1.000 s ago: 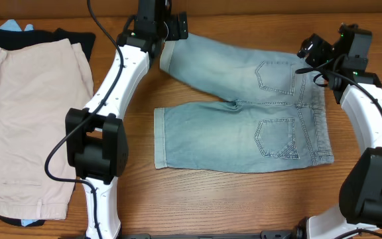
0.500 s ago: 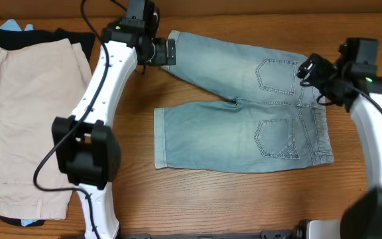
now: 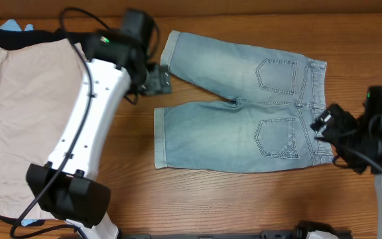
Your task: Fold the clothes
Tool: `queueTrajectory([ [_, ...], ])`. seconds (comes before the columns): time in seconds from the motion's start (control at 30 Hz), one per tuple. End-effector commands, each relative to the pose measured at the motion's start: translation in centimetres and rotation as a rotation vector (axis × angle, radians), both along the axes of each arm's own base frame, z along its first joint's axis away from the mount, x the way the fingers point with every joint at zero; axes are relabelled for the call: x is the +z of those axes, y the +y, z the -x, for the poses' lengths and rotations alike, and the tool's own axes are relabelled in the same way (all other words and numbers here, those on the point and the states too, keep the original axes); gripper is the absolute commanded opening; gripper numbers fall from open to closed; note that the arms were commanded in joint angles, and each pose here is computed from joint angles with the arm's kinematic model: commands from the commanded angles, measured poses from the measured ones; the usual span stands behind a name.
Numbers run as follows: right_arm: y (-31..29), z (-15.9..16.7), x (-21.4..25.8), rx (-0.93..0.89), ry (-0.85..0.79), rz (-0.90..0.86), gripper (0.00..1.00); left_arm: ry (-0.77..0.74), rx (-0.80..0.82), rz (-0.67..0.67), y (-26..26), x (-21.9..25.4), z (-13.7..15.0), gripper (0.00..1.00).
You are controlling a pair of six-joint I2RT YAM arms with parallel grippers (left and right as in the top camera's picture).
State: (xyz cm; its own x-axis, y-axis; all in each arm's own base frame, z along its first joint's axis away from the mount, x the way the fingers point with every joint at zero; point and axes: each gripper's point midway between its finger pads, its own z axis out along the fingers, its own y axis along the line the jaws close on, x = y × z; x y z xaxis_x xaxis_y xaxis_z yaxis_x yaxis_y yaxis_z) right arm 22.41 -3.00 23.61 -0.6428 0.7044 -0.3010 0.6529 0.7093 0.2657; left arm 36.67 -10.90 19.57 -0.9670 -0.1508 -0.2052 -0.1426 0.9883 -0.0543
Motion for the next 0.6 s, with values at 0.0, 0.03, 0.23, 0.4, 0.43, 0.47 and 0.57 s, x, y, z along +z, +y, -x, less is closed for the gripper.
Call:
queueTrajectory([
  [0.0, -0.9, 1.1, 0.0, -0.093, 0.005, 0.027, 1.0, 0.1, 0.136, -0.016, -1.5, -4.0, 2.9, 1.0],
  [0.03, -0.9, 1.3, -0.3, -0.094, 0.013, 0.027, 1.0, 0.121, 0.146, -0.022, -1.8, -5.1, 3.6, 1.0],
  [0.23, -0.8, 1.5, -2.6, -0.092, 0.07, 0.019, 1.0, 0.265, 0.244, -0.072, -2.5, -11.9, 8.7, 0.97],
  [0.4, -0.8, 1.5, -4.3, -0.092, 0.105, 0.015, 1.0, 0.351, 0.224, 0.018, -4.1, -15.5, 11.5, 0.96],
  [0.43, -0.8, 1.5, -4.5, -0.092, 0.107, 0.015, 1.0, 0.361, 0.223, 0.037, -4.3, -15.8, 11.9, 0.95],
  [0.47, -0.8, 1.5, -4.8, -0.091, 0.111, 0.013, 1.0, 0.371, 0.222, 0.054, -4.4, -16.2, 12.4, 0.95],
  [0.57, -0.8, 1.3, -5.6, -0.091, 0.115, 0.011, 1.0, 0.377, 0.233, 0.06, -4.1, -17.2, 13.4, 0.93],
])
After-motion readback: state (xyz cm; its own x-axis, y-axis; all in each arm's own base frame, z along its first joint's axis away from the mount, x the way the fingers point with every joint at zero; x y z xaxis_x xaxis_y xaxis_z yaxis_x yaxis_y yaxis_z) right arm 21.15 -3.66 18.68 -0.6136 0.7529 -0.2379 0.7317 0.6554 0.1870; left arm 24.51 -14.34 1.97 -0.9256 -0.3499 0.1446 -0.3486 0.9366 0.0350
